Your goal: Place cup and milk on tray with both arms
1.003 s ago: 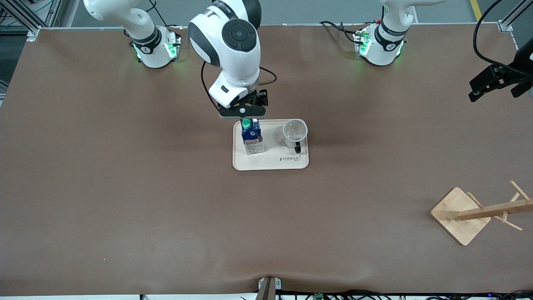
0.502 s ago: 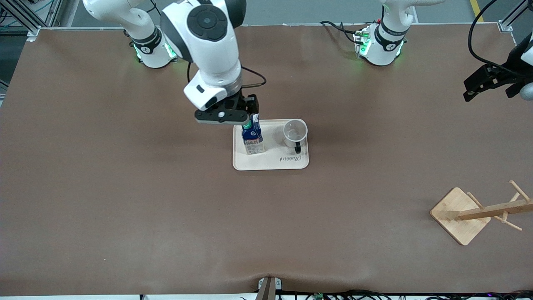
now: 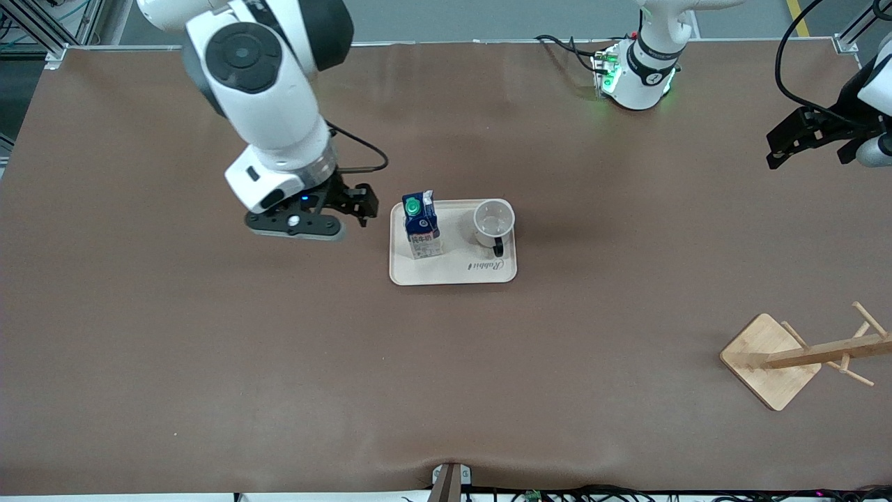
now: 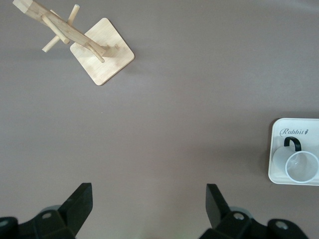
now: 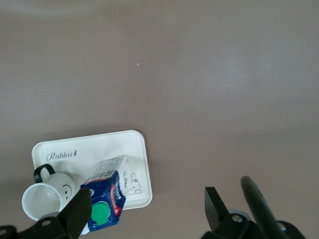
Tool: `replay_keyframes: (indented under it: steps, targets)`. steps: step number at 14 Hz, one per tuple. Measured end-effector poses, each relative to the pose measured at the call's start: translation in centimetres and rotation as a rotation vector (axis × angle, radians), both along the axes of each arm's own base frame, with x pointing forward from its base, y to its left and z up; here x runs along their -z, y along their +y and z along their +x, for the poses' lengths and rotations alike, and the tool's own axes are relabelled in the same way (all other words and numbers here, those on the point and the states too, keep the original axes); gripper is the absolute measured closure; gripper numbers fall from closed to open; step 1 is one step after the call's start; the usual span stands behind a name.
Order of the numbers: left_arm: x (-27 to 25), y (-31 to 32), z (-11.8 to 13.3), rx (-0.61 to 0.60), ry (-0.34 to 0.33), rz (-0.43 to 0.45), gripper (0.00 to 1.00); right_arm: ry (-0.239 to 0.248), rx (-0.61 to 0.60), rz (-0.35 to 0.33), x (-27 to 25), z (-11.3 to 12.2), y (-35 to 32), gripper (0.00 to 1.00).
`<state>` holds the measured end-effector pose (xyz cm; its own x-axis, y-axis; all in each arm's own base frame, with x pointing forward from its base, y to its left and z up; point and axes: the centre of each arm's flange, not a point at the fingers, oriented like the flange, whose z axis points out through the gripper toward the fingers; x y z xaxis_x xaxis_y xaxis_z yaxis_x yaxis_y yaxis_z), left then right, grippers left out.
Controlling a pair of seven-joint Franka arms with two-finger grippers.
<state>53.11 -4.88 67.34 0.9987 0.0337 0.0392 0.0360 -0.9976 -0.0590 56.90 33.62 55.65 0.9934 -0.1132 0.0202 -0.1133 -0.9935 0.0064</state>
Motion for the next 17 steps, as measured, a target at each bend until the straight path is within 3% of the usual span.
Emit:
replay_keyframes:
  steps: [4,7,9,13,17]
  targets:
    - [0.1,0.0,0.0,0.001,0.001,0.000,0.00,0.004,-0.025,0.047,-4.2,3.3,-8.1,0.00]
    - [0.1,-0.1,0.0,0.002,0.002,0.000,0.00,0.052,-0.023,0.085,-5.6,5.4,-17.6,0.00]
    - [0.1,-0.1,0.0,0.003,0.002,0.000,0.00,0.082,0.009,0.091,-6.5,5.6,-23.7,0.00]
    - [0.0,-0.2,0.0,0.004,0.000,0.000,0.00,0.080,-0.167,0.100,-9.5,3.3,-35.0,0.00]
    - [-0.1,-0.2,0.0,0.004,-0.001,0.000,0.00,0.119,-0.170,0.101,-8.6,-1.2,-38.7,0.00]
